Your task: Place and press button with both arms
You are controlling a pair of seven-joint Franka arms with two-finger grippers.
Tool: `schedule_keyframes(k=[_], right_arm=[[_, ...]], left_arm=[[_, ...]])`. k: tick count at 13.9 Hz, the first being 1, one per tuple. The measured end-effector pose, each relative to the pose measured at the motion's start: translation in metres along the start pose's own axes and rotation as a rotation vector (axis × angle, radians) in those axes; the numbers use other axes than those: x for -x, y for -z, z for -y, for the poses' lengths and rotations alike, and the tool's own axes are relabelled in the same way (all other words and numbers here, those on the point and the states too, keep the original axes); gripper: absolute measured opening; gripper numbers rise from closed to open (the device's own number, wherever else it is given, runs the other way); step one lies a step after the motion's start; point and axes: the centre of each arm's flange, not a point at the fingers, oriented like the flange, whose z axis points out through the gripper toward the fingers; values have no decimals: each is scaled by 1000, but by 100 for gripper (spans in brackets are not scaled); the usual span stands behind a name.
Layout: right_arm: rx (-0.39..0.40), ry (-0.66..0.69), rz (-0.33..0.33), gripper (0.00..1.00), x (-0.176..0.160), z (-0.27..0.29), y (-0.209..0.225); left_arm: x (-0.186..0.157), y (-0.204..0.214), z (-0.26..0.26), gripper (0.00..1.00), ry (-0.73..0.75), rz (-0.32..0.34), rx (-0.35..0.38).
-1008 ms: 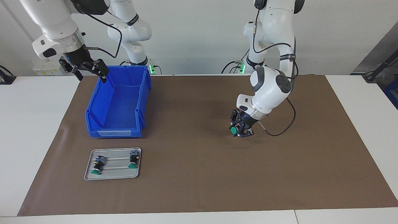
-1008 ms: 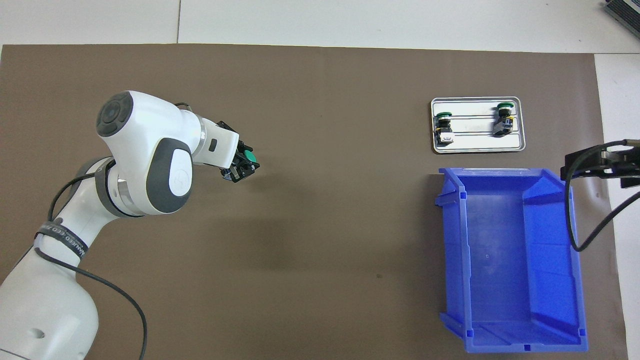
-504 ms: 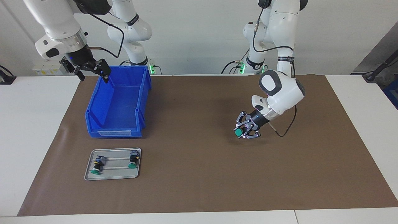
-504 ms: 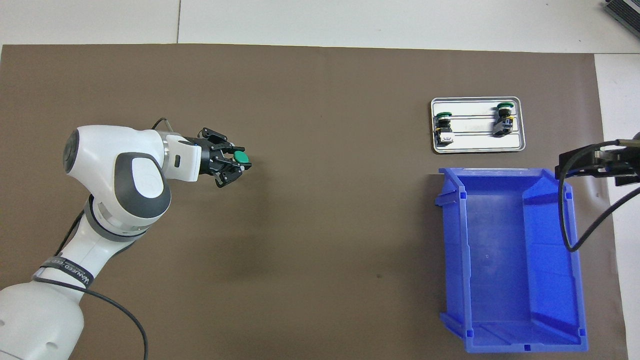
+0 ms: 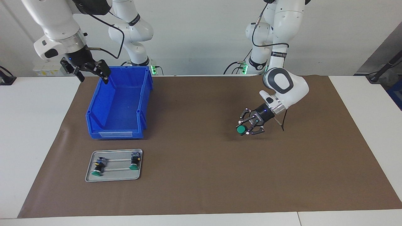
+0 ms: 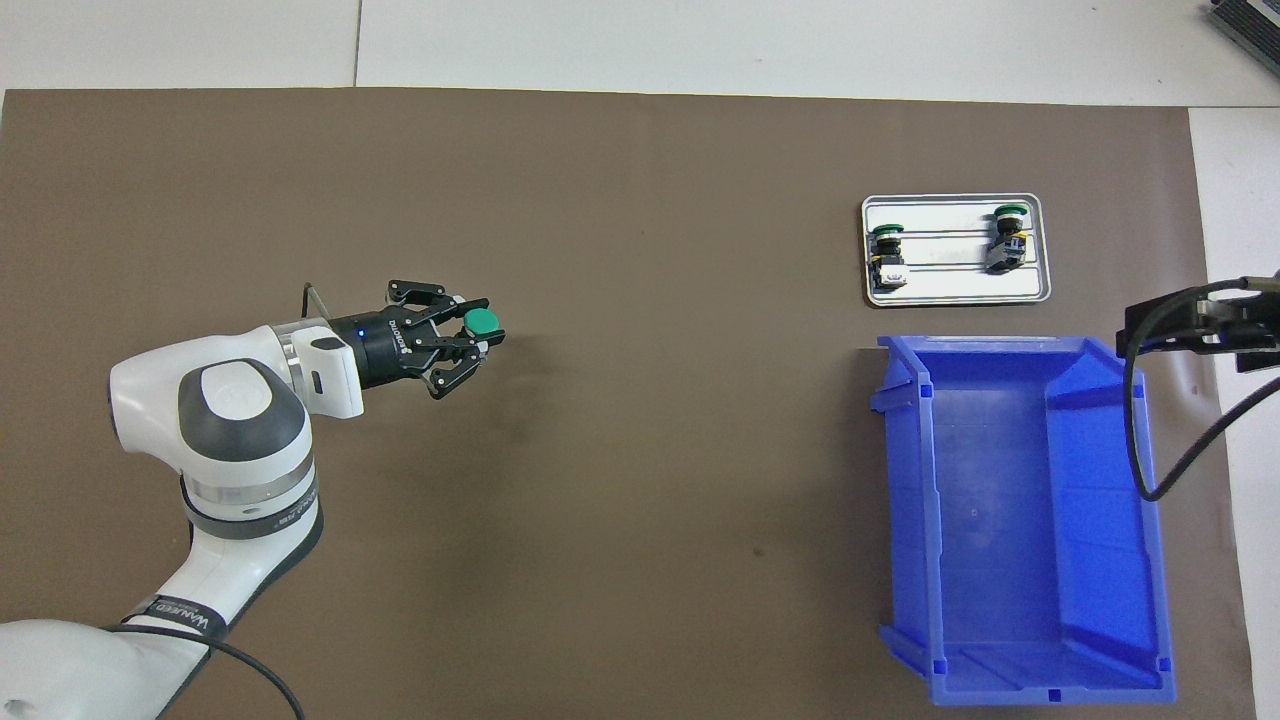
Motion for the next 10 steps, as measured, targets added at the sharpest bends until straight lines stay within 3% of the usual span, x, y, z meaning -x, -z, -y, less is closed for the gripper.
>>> schedule_keyframes(k=[8,10], right_arm=[[-7,4,3,100,0,3,-1],[-7,4,3,100,0,3,-1]], left_arm=[[28,-23,-36,41,-30,-361,-17],[41,-29,-43,41,-48,-400,-11]])
